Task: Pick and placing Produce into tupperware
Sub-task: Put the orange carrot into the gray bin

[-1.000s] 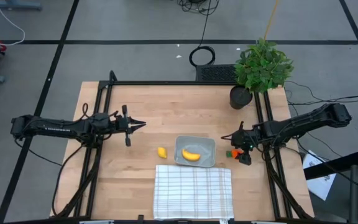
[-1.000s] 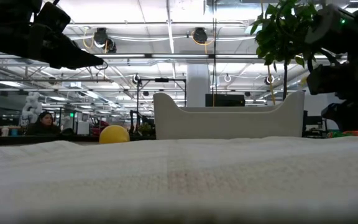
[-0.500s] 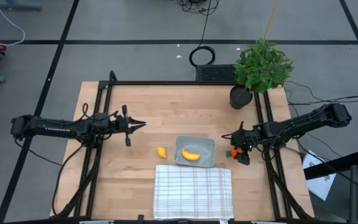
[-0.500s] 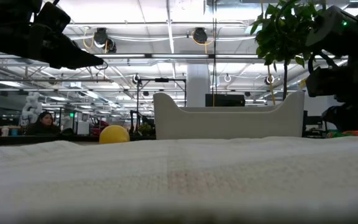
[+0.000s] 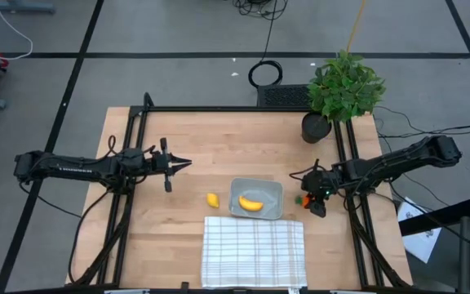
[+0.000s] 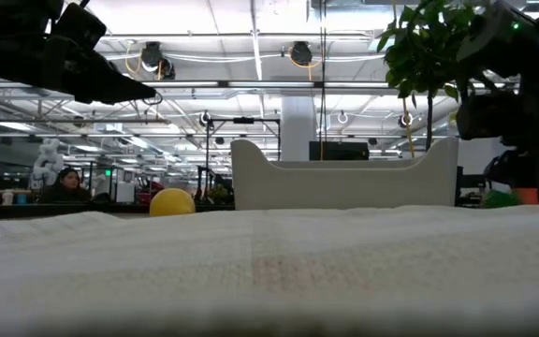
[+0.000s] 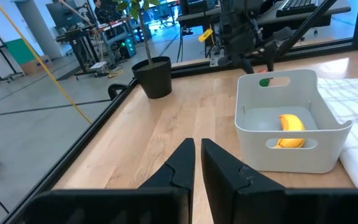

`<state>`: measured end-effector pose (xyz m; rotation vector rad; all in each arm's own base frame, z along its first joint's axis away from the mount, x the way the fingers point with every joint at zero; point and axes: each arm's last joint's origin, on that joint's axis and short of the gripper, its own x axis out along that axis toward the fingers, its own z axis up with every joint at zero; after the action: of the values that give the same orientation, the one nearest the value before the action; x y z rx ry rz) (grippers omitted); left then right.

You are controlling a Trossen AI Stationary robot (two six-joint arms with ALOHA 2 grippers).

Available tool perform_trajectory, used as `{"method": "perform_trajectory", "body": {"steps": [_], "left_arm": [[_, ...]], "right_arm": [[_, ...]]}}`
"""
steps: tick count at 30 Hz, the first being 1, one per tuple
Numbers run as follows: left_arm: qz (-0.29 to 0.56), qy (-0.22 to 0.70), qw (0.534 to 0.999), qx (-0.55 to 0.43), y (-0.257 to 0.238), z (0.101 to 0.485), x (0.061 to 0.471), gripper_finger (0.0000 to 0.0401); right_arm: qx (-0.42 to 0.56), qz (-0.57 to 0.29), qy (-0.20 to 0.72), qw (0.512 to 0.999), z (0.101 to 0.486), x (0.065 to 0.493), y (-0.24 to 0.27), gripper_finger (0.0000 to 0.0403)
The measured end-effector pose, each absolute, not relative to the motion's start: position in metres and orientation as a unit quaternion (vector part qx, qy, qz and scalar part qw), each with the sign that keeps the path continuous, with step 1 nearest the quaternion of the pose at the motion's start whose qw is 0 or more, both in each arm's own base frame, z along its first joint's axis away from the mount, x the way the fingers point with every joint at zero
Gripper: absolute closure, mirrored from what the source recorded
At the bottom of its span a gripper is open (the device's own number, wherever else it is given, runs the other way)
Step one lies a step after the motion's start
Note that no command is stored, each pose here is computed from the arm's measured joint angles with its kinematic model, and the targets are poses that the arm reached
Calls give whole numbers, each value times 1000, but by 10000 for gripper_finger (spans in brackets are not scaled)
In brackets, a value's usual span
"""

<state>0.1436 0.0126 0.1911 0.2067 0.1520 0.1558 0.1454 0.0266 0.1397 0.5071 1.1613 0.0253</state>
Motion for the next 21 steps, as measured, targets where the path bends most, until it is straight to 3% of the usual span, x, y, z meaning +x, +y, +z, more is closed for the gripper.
{"method": "perform_trajectory", "body": {"steps": [21], "left_arm": [[78,74,989,103,13,191,144,368]], "right_arm": [[242,60,526,813,190,163,31,230]]}}
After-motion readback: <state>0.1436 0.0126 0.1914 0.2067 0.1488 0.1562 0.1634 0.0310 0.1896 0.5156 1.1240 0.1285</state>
